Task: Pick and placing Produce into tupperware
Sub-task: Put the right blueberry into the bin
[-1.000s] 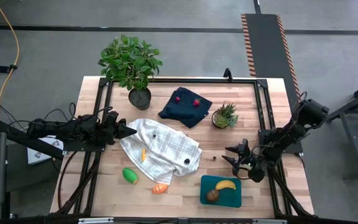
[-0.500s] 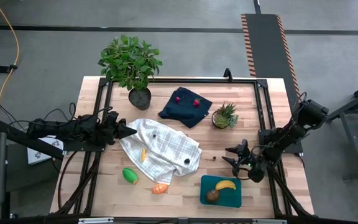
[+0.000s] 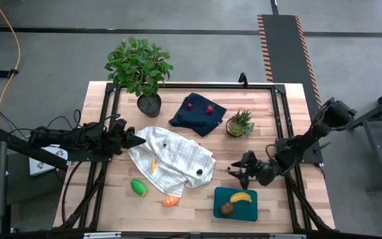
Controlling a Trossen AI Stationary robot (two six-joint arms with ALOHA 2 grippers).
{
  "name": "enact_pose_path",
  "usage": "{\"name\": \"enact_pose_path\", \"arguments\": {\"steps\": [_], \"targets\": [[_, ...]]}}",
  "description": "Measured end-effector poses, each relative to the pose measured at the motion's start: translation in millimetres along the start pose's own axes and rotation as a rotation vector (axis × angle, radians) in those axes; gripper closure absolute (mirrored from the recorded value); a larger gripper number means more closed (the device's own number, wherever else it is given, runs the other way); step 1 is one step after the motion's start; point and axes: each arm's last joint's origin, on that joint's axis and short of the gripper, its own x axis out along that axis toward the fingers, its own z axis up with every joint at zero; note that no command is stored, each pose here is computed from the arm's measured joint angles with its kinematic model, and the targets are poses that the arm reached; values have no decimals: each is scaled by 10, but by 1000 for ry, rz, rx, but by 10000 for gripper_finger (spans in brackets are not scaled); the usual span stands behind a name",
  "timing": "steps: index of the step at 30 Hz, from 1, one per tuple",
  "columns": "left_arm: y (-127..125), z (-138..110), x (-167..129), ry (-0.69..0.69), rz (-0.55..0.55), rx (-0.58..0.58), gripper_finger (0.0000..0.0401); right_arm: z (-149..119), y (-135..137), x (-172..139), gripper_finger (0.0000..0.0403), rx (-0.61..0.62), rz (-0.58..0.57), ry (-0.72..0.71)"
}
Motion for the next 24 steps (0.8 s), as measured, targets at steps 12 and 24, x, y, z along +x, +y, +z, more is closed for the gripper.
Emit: {"name": "enact_pose_path", "arguments": {"steps": [12,24], "targets": [[0,-3,0,6,-3,0,400,585,325,-55,187,153,-189,217],[-13,-8,0,36,-36,-9,400,741,330,-45,190,496,-238,309]]}}
